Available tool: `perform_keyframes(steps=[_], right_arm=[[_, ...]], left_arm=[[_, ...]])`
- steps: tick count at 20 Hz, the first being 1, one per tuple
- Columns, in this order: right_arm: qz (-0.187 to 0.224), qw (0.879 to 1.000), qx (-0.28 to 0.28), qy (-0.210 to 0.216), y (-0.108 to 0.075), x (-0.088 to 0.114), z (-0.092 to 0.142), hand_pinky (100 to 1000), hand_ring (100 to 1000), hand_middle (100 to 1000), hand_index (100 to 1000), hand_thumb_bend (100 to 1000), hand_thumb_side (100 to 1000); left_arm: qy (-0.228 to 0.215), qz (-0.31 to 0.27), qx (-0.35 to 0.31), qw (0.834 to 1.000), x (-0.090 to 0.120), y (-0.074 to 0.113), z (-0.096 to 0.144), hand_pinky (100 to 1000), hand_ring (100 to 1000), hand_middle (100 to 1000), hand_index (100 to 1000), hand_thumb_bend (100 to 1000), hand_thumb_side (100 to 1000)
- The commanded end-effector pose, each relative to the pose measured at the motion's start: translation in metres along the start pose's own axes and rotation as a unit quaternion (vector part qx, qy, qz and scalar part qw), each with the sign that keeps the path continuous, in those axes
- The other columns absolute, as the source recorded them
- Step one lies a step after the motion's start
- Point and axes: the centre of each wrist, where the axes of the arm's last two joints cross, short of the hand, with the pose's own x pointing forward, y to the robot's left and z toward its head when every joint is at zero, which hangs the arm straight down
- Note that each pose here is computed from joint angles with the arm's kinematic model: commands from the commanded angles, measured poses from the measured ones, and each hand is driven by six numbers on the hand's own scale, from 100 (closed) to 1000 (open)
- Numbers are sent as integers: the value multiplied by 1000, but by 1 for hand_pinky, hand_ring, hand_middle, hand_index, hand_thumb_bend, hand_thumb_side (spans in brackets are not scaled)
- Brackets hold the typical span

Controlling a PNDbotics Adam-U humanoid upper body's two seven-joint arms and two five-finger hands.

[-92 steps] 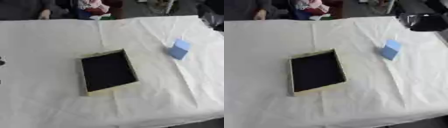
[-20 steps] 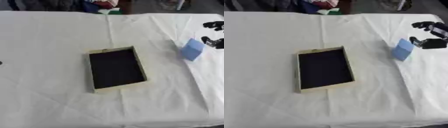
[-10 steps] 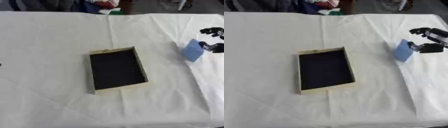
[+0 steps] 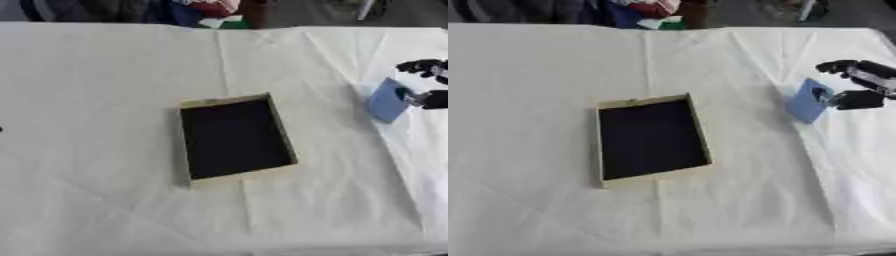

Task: Pick up objects on the table and place them in the box.

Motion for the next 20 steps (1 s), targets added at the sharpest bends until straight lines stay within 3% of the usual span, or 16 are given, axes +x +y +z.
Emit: perform_keyframes(steps=[1,20], right_arm=[[18,1000,-6,7,-16,-1,4,939,976,930,1000,171,682],[28,999,12,16,-8,-5,2,951,982,938,1000,180,693]], left_arm=[[-16,2,1,1000,7,1,-6,722,446,480,659,459,772],[-17,2,1,1000,7,1,-6,723,444,479,659,458,772]])
